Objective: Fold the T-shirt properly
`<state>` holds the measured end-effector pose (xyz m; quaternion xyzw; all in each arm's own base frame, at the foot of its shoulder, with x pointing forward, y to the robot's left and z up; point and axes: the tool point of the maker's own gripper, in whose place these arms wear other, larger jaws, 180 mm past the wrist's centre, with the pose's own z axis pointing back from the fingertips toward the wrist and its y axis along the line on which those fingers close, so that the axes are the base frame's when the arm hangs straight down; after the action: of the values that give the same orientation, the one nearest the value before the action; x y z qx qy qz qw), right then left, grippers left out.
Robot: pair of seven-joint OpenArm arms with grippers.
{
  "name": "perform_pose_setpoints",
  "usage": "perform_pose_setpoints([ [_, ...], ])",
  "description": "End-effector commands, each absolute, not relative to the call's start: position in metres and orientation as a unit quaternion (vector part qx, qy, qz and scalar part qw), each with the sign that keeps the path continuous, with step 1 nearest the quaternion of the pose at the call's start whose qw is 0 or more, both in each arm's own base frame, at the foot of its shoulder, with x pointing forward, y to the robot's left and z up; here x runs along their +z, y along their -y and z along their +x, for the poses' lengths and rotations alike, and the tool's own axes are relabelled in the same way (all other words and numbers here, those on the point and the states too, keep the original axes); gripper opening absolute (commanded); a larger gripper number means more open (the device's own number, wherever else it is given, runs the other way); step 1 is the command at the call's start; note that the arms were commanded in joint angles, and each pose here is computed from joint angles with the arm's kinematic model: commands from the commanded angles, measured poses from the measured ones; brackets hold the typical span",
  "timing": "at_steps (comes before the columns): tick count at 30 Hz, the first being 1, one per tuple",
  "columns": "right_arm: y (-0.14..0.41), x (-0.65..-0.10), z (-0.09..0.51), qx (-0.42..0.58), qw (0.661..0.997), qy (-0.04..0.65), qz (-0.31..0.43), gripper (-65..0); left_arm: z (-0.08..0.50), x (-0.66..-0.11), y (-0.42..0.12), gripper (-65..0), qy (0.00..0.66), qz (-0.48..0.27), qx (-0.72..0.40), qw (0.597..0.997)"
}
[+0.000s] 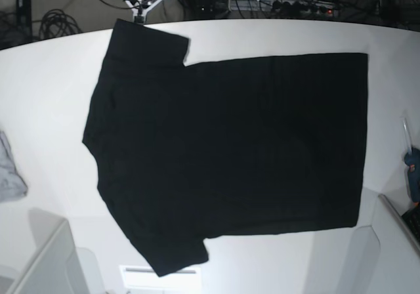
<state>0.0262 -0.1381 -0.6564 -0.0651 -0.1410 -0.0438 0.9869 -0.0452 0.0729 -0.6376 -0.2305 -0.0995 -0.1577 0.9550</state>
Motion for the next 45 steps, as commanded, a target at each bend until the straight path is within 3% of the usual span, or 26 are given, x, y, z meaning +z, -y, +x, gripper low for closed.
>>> perform_pose_setpoints([
  [1, 0.139, -0.656, 0.026, -0.043, 0.986, 0.145, -0.069, -65.0, -0.049, -0.637, -0.073, -65.0, 0.096, -0.235, -0.159, 0.954],
  [16, 0.14, -0.658, 0.013, -0.043, 0.99, 0.118, -0.069, -65.0, -0.045, -0.637, -0.073, -65.0, 0.101, -0.233, -0.15, 0.956],
  [17, 0.14, -0.659, 0.01, -0.045, 0.991, 0.102, -0.068, -63.0, -0.045, -0.637, -0.073, -65.0, 0.101, -0.233, -0.15, 0.956],
  [20, 0.142, -0.662, 0.002, -0.047, 0.994, 0.064, -0.068, -40.7, -0.045, -0.637, -0.073, -65.0, 0.101, -0.233, -0.15, 0.956],
  [22, 0.143, -0.662, -0.002, -0.047, 0.995, 0.058, -0.069, -34.8, -0.045, -0.637, -0.073, -65.0, 0.101, -0.233, -0.15, 0.956],
  [25, 0.143, -0.662, -0.006, -0.047, 0.995, 0.054, -0.069, -40.5, -0.045, -0.637, -0.073, -65.0, 0.101, -0.233, -0.15, 0.956],
  [29, 0.142, -0.662, -0.013, -0.047, 0.995, 0.048, -0.068, -65.0, -0.045, -0.637, -0.073, -65.0, 0.101, -0.233, -0.149, 0.956],
  [32, 0.14, -0.662, -0.014, -0.047, 0.996, 0.047, -0.067, -65.0, -0.045, -0.637, -0.073, -63.7, 0.101, -0.233, -0.149, 0.956],
  [34, 0.14, -0.662, -0.014, -0.047, 0.996, 0.047, -0.067, -65.0, -0.046, -0.637, -0.073, -55.5, 0.1, -0.233, -0.149, 0.956],
  [36, 0.14, -0.662, -0.014, -0.047, 0.996, 0.047, -0.067, -65.0, -0.048, -0.637, -0.073, -52.8, 0.099, -0.233, -0.148, 0.956],
  [38, 0.142, -0.662, -0.014, -0.047, 0.995, 0.048, -0.068, -65.0, -0.049, -0.637, -0.073, -56.1, 0.098, -0.233, -0.148, 0.956],
  [40, 0.143, -0.662, -0.014, -0.046, 0.995, 0.048, -0.069, -65.0, -0.05, -0.636, -0.073, -63.8, 0.097, -0.233, -0.148, 0.956],
  [45, 0.144, -0.662, -0.021, -0.046, 0.996, 0.042, -0.07, -65.0, -0.056, -0.636, -0.073, -65.0, 0.093, -0.233, -0.146, 0.957],
])
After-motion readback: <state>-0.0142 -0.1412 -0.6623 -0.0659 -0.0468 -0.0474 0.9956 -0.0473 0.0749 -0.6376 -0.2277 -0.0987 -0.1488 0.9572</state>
